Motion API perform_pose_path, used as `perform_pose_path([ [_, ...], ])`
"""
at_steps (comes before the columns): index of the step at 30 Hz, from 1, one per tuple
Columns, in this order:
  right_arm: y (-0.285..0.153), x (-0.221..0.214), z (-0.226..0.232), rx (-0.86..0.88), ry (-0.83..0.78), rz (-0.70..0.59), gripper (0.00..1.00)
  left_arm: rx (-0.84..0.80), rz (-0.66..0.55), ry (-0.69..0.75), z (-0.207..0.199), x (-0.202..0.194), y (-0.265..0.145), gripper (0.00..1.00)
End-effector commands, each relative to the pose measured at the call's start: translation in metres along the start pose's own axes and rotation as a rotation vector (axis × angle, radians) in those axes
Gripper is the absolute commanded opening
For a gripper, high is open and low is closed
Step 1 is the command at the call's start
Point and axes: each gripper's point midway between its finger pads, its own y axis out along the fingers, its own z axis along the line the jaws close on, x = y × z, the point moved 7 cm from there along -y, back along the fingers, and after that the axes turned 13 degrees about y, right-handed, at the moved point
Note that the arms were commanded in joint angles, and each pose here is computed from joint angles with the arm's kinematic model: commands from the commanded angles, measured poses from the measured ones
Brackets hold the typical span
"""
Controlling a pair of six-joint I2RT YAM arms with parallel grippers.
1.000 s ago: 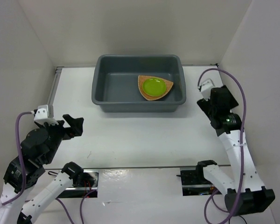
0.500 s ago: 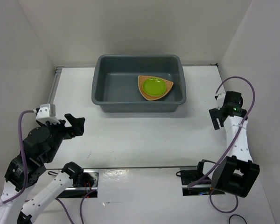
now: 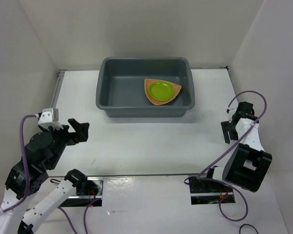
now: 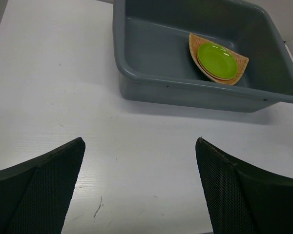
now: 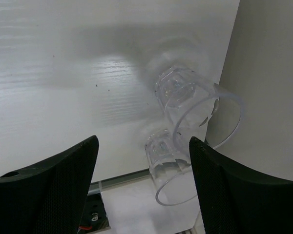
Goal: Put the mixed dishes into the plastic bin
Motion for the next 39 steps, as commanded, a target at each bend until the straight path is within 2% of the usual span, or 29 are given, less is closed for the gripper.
perform_pose_path([
  [1,0.014,0.009,-0.010,-0.025,0.038,-0.014,0.79,-0.003,-0.038,-0.011,-0.001,0.007,0.001,1.00],
  [6,0.025,0.008,-0.020,-0.029,0.048,0.002,0.78,-0.003,-0.039,-0.011,0.000,0.006,-0.001,1.00],
  [8,0.031,0.007,-0.021,-0.026,0.043,0.019,0.72,0.006,-0.050,-0.015,0.002,0.006,-0.003,1.00],
  [11,0.037,0.007,-0.019,-0.011,0.031,0.033,0.51,0.006,-0.050,-0.015,0.002,0.006,-0.003,1.00],
  [12,0.036,0.010,-0.021,-0.014,0.033,0.025,0.34,0.006,-0.050,-0.024,0.002,0.006,-0.003,1.00],
  [14,0.025,0.016,-0.022,0.007,0.034,0.007,0.14,0.004,-0.058,-0.028,0.002,0.007,-0.005,1.00],
  [15,0.011,0.023,-0.023,0.028,0.041,-0.049,0.00,0.004,-0.058,-0.028,0.002,0.007,-0.005,1.00],
  [18,-0.050,0.056,-0.027,0.032,0.022,-0.238,0.00,0.011,-0.068,-0.032,0.004,0.007,-0.007,1.00],
  [19,-0.071,0.074,-0.012,0.033,-0.036,-0.321,0.00,0.011,-0.068,-0.033,0.004,0.007,-0.007,1.00],
  [21,-0.129,0.105,-0.011,-0.076,-0.065,-0.504,0.00,0.020,-0.069,-0.033,0.005,0.008,-0.007,1.00],
  [22,-0.168,0.127,0.012,-0.072,-0.134,-0.636,0.00,0.020,-0.069,-0.033,0.005,0.008,-0.007,1.00],
  [25,-0.239,0.152,0.059,-0.083,-0.261,-0.815,0.00,0.009,-0.033,-0.017,0.000,0.005,0.001,1.00],
  [29,-0.275,0.173,0.116,0.008,-0.511,-0.842,0.00,0.011,-0.022,-0.012,-0.001,0.005,0.004,1.00],
  [34,-0.304,0.172,0.201,0.001,-0.853,-1.005,0.00,0.029,-0.036,-0.026,0.002,0.006,0.002,1.00],
  [36,-0.321,0.177,0.221,0.046,-0.892,-1.074,0.00,0.037,-0.046,-0.030,0.004,0.006,0.000,1.00],
  [37,-0.316,0.178,0.248,0.079,-0.950,-1.057,0.00,0.037,-0.046,-0.030,0.004,0.007,0.000,1.00],
  [38,-0.330,0.184,0.256,0.105,-0.939,-1.100,0.00,0.037,-0.046,-0.030,0.004,0.007,0.000,1.00],
  [39,-0.328,0.183,0.270,0.154,-0.953,-1.080,0.00,0.037,-0.046,-0.030,0.004,0.007,0.000,1.00],
])
